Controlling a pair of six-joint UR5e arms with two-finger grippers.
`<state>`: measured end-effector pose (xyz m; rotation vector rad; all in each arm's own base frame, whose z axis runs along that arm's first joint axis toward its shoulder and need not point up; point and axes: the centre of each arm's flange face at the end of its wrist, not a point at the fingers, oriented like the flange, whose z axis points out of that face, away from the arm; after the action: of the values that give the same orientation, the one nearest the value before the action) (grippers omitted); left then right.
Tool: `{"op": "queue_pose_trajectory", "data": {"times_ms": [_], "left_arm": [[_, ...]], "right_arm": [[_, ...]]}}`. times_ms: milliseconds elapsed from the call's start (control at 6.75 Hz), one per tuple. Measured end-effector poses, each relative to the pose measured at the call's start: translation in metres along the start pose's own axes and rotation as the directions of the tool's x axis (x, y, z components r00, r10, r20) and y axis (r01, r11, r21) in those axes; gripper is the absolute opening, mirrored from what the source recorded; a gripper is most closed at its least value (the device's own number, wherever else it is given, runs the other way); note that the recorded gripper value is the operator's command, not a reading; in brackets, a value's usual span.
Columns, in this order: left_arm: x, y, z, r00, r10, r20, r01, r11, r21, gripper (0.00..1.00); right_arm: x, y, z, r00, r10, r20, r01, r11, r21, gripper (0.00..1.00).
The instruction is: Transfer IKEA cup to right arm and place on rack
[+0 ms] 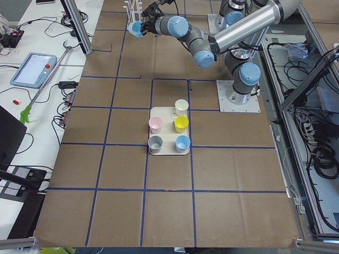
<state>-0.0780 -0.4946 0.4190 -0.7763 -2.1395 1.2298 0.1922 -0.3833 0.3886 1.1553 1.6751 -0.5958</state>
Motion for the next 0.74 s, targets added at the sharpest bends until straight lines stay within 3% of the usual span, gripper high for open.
{"op": "queue_pose_trajectory", "data": {"times_ms": [296, 593, 741], "left_arm": [[0.0, 0.021, 0.05, 0.994, 0.111, -0.021, -0.109, 0.991, 0.08, 0.0], [0.027, 0.033, 0.082, 0.987, 0.152, -0.045, -0.143, 0.976, 0.166, 0.01], [0.048, 0.039, 0.093, 0.984, 0.164, -0.075, -0.149, 0.973, 0.175, 0.01]], "right_arm": [[0.008, 0.002, 0.0, 0.998, 0.056, -0.021, -0.056, 0.998, -0.004, 1.0], [0.013, 0.01, 0.003, 0.995, 0.072, -0.064, -0.073, 0.997, -0.02, 1.0], [0.014, 0.013, 0.004, 0.994, 0.082, -0.075, -0.084, 0.996, -0.026, 1.0]]}}
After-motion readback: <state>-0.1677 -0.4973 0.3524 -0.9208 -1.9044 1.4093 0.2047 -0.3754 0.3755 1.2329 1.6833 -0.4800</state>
